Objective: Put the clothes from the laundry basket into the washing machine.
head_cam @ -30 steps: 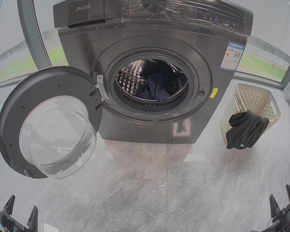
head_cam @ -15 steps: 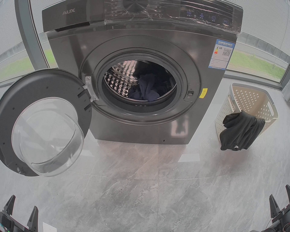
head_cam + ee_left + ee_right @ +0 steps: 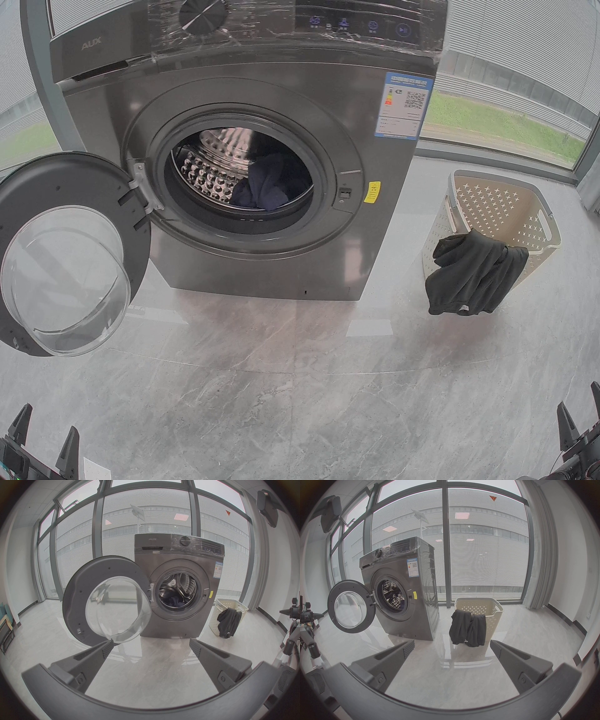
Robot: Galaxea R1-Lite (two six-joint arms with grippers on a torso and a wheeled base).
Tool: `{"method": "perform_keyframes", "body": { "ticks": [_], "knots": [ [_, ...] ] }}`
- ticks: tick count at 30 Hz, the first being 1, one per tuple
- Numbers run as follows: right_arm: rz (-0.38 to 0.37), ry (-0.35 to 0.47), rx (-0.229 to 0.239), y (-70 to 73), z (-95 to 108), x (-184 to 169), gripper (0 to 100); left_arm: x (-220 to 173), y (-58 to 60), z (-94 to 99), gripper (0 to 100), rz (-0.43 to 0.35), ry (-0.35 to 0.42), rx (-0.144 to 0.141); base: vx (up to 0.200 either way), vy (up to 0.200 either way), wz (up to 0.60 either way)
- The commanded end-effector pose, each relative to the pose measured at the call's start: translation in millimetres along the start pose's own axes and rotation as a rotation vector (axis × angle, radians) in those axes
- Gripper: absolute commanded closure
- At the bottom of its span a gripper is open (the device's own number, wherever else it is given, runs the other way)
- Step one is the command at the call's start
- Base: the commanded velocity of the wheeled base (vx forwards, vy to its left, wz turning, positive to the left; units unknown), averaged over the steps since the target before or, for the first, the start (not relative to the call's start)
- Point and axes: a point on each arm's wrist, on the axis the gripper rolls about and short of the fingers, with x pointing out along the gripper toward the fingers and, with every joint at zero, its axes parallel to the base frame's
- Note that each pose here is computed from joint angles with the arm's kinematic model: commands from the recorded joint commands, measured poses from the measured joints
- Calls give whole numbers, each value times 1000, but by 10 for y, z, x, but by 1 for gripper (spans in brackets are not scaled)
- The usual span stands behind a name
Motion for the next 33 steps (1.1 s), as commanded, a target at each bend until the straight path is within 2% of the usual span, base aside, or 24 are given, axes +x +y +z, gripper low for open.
{"method": "perform_keyframes", "body": {
  "ticks": [1,7,33],
  "knots": [
    [0,5,0,-1,-51,2,0,8,1,-40,0,0,10,-5,0,-200,0],
    [0,5,0,-1,-51,2,0,8,1,-40,0,0,10,-11,0,-200,0],
    [0,5,0,-1,-51,2,0,7,0,-35,0,0,9,-6,0,-200,0]
  ]
}}
